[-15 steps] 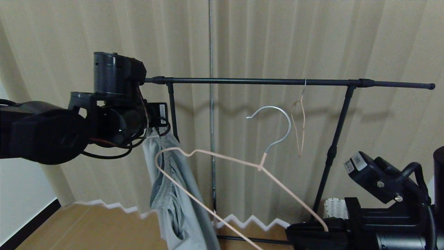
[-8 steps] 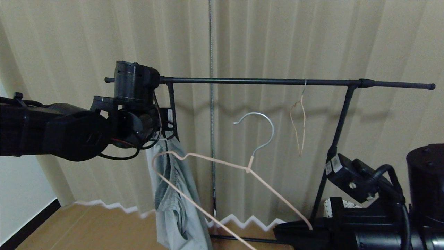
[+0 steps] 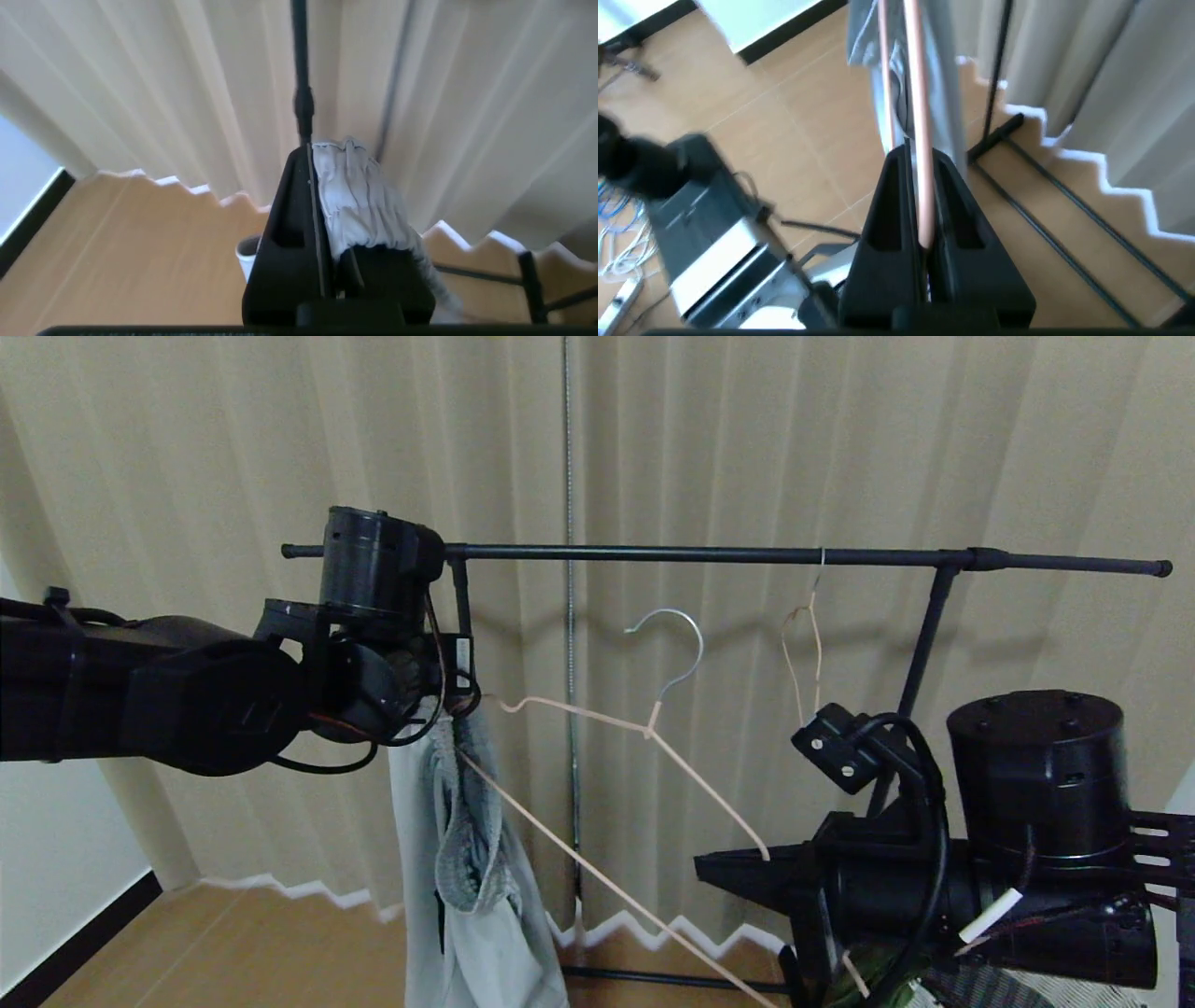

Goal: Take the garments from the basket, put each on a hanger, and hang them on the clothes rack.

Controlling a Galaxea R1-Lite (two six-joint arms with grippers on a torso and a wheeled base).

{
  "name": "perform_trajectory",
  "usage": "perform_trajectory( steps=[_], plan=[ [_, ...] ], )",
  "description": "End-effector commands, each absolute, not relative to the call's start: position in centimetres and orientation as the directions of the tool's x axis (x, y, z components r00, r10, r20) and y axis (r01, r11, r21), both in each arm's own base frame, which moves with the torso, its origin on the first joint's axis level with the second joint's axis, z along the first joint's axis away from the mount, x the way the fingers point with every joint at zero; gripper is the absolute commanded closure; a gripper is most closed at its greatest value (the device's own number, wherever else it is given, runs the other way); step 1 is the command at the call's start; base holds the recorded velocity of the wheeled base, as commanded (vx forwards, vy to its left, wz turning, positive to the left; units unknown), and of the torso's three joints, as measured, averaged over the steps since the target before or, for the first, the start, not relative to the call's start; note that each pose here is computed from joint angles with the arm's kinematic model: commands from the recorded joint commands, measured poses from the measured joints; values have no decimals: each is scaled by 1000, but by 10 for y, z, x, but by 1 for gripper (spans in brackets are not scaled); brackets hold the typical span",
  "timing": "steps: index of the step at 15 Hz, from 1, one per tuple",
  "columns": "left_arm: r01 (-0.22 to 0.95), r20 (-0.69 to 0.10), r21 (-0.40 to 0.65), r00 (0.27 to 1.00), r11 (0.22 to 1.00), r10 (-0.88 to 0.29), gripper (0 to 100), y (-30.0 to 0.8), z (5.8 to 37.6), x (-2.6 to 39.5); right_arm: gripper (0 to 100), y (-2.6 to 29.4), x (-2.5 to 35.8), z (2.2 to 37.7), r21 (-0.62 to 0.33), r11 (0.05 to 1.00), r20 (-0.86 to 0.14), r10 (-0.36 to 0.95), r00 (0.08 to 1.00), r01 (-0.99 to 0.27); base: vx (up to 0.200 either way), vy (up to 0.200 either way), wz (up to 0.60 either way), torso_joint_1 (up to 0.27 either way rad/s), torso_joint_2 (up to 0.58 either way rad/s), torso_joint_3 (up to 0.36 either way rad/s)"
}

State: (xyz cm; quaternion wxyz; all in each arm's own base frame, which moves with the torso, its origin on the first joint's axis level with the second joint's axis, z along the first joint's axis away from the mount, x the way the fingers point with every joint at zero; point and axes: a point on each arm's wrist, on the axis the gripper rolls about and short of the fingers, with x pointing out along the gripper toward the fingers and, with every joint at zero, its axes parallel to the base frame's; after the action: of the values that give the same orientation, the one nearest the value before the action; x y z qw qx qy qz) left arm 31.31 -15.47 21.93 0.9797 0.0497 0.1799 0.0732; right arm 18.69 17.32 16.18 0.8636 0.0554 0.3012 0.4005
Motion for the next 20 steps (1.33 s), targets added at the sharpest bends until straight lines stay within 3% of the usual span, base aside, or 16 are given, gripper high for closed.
perform_trajectory(
  steps=[1,10,15,18,20],
  plan=[
    [-126,-341,127,926,984,162,100,-158,220,311,100,181,194,156,340,681,-493,716,494,-648,0,0,0,0,0,0],
    [-58,-334,116,938,992,94,100,-174,234,286,100,223,217,152,364,679,-494,721,486,-637,0,0,0,0,0,0],
    [82,-312,51,948,995,-62,100,-192,263,234,100,250,225,135,360,670,-480,730,487,-649,0,0,0,0,0,0],
    [112,-322,58,943,992,-87,100,-195,260,226,100,248,224,137,355,676,-477,725,497,-645,0,0,0,0,0,0],
    [225,-359,33,912,974,-199,100,-195,255,215,100,244,221,144,350,679,-460,724,513,-645,0,0,0,0,0,0]
  ],
)
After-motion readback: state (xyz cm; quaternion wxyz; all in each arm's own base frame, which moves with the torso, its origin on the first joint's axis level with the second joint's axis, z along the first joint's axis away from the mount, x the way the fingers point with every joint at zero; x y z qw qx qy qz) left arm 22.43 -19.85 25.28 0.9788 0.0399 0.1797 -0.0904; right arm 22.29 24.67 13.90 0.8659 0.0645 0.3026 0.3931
